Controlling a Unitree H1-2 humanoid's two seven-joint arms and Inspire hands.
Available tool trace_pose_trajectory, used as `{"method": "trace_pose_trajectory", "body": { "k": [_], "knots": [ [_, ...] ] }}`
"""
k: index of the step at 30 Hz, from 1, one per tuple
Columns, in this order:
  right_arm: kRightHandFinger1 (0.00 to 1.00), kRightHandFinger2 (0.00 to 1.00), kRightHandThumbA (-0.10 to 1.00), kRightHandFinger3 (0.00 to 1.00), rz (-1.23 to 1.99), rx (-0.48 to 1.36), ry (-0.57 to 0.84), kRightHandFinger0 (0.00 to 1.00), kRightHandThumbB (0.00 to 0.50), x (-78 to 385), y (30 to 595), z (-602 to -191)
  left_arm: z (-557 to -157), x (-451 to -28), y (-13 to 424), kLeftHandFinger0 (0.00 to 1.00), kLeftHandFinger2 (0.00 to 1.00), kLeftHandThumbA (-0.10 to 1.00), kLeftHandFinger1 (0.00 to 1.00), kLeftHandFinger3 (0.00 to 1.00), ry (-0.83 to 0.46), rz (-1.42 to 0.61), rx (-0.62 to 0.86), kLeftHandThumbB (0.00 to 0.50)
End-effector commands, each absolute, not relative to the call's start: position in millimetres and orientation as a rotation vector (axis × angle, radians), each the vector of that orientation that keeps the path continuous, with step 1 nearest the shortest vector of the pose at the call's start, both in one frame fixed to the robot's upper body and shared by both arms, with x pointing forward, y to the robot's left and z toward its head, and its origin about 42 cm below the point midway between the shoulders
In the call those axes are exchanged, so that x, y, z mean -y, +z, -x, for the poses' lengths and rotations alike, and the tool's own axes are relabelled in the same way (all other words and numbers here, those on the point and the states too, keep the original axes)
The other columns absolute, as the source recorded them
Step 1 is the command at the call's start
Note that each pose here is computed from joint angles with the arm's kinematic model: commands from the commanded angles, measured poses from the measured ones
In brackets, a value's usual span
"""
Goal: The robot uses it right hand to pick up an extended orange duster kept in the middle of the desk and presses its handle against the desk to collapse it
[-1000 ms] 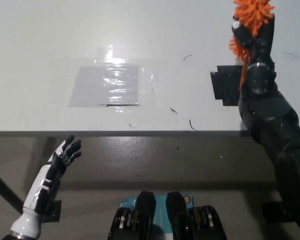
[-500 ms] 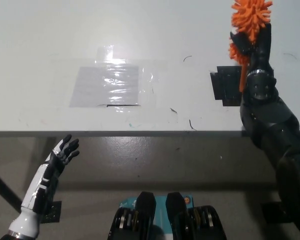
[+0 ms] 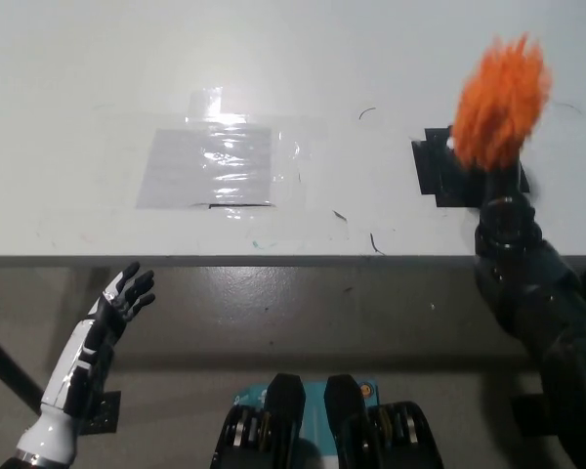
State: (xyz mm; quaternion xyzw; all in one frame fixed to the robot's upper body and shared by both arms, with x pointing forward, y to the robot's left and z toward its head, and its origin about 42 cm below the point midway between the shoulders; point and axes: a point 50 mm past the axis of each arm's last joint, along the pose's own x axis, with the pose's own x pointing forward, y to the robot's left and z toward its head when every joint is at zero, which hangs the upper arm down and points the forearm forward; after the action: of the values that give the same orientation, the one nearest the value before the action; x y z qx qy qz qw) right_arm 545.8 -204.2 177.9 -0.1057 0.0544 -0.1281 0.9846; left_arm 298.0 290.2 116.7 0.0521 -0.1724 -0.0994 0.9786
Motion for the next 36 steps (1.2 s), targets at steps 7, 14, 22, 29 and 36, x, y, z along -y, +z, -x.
{"method": "trace_pose_trajectory", "body": {
  "k": [7, 14, 22, 29, 36],
  "knots": [
    [0.08, 0.31, -0.1, 0.27, 0.252, -0.291, -0.23, 0.0, 0.189, 221.2, 158.1, -539.7, -303.0, -292.9, 133.3, 1.0, 1.0, 1.0, 1.0, 1.0, -0.207, -0.123, 0.414, 0.283],
    [0.24, 0.26, -0.1, 0.11, 0.256, -0.232, -0.205, 0.19, 0.195, 215.8, 166.4, -543.5, -300.7, -293.0, 130.9, 1.0, 1.0, 1.0, 1.0, 1.0, -0.215, -0.115, 0.405, 0.288],
    [0.22, 0.46, -0.1, 0.13, 0.248, -0.088, -0.191, 0.0, 0.157, 211.1, 222.4, -567.5, -299.8, -296.0, 131.4, 1.0, 1.0, 1.0, 1.0, 1.0, -0.208, -0.125, 0.405, 0.28],
    [0.38, 0.69, -0.1, 0.59, 0.498, 0.112, -0.18, 0.05, 0.154, 218.2, 324.9, -596.3, -298.1, -294.4, 129.2, 1.0, 1.0, 1.0, 1.0, 1.0, -0.211, -0.122, 0.396, 0.284],
    [0.42, 0.8, -0.1, 0.74, 0.935, 0.231, -0.177, 0.0, 0.145, 220.2, 419.0, -608.2, -296.9, -291.8, 128.8, 1.0, 1.0, 1.0, 1.0, 1.0, -0.217, -0.124, 0.397, 0.285]
  ]
}}
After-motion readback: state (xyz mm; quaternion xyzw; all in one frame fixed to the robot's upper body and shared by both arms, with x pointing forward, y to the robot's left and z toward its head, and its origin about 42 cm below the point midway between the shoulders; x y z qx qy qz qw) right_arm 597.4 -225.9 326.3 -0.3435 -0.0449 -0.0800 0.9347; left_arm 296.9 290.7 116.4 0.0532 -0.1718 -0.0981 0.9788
